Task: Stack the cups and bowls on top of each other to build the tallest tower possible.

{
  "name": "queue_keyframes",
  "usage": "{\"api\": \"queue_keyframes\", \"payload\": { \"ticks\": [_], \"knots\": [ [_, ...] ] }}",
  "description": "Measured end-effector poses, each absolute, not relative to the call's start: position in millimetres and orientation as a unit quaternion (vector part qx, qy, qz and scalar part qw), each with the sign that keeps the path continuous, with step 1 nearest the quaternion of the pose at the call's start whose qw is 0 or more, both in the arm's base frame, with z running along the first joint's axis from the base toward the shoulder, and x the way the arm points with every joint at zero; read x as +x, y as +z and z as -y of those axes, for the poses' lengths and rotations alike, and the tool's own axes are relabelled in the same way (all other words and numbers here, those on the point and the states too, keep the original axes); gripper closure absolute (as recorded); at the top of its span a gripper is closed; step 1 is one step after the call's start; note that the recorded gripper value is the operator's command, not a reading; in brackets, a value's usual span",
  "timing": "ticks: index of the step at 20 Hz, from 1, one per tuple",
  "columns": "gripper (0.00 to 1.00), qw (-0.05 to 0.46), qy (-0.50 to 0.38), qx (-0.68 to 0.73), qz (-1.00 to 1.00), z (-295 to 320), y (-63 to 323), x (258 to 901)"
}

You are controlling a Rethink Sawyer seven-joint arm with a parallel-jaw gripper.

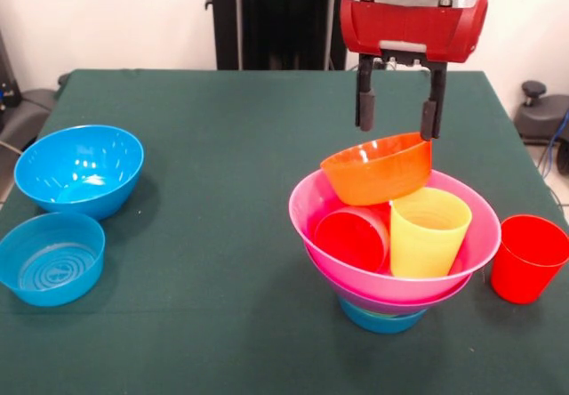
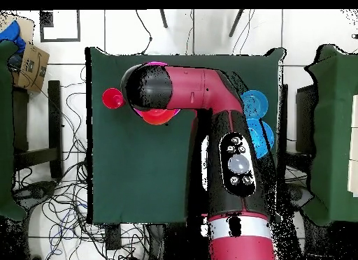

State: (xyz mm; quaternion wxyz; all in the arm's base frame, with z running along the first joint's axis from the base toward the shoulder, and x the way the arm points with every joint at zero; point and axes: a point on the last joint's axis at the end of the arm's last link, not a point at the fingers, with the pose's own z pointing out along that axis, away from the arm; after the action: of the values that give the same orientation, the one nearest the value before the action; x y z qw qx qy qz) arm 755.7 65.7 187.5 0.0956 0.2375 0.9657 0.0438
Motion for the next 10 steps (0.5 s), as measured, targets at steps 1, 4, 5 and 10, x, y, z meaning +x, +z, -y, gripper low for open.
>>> {"api": "queue_keyframes", "payload": {
  "ticks": [1,4,5,10],
  "knots": [
    [0.00,0.096,0.045,0.238,-0.965,-65.9,187.6,756.1],
    [0.00,0.100,0.050,0.241,-0.964,-67.3,188.1,758.1],
    [0.00,0.103,0.052,0.241,-0.964,-68.1,187.8,759.3],
    [0.00,0.122,0.062,0.245,-0.960,-70.2,175.5,765.9]
  ]
}}
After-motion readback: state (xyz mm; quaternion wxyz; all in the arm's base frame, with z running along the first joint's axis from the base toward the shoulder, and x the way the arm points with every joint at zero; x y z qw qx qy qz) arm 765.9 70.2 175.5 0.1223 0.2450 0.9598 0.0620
